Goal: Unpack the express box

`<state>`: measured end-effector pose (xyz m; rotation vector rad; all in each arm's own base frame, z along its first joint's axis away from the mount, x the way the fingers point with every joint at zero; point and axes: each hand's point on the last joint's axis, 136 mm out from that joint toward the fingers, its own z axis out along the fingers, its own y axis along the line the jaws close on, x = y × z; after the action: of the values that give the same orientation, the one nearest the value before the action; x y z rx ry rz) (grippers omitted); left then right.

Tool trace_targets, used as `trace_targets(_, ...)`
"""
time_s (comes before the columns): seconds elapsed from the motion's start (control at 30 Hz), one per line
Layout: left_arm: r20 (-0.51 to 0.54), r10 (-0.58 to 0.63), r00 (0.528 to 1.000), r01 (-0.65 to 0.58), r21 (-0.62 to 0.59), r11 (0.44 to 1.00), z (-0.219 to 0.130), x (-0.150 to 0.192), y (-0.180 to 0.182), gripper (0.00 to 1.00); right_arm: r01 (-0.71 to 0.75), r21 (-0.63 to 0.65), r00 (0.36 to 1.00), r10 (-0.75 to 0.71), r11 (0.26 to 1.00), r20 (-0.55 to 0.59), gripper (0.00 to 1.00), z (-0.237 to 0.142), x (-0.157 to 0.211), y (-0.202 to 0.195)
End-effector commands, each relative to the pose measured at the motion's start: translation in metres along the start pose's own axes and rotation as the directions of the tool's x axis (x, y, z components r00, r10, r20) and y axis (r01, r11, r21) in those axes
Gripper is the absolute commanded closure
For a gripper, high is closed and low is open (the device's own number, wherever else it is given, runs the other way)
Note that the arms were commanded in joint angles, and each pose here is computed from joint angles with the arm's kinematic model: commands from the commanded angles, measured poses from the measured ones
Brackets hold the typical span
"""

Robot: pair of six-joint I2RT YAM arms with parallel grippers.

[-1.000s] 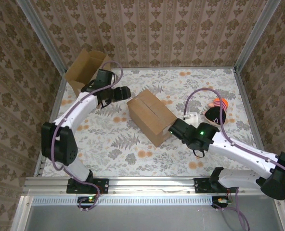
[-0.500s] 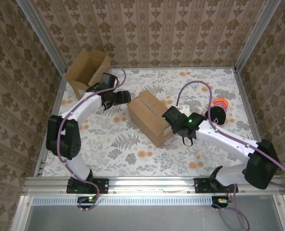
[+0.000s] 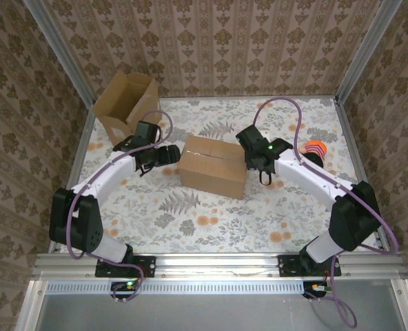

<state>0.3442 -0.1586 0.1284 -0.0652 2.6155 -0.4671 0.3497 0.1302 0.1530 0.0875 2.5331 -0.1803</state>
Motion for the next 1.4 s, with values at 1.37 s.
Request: trace_targets(1.37, 0.152, 0.066, 0.986, -0.055, -0.076, 0.996, -0.008, -0.089, 0.007, 0.0, -0.074, 0.008, 0.997, 0.074, 0.997, 0.014, 1.0, -0.009, 0.011, -0.021)
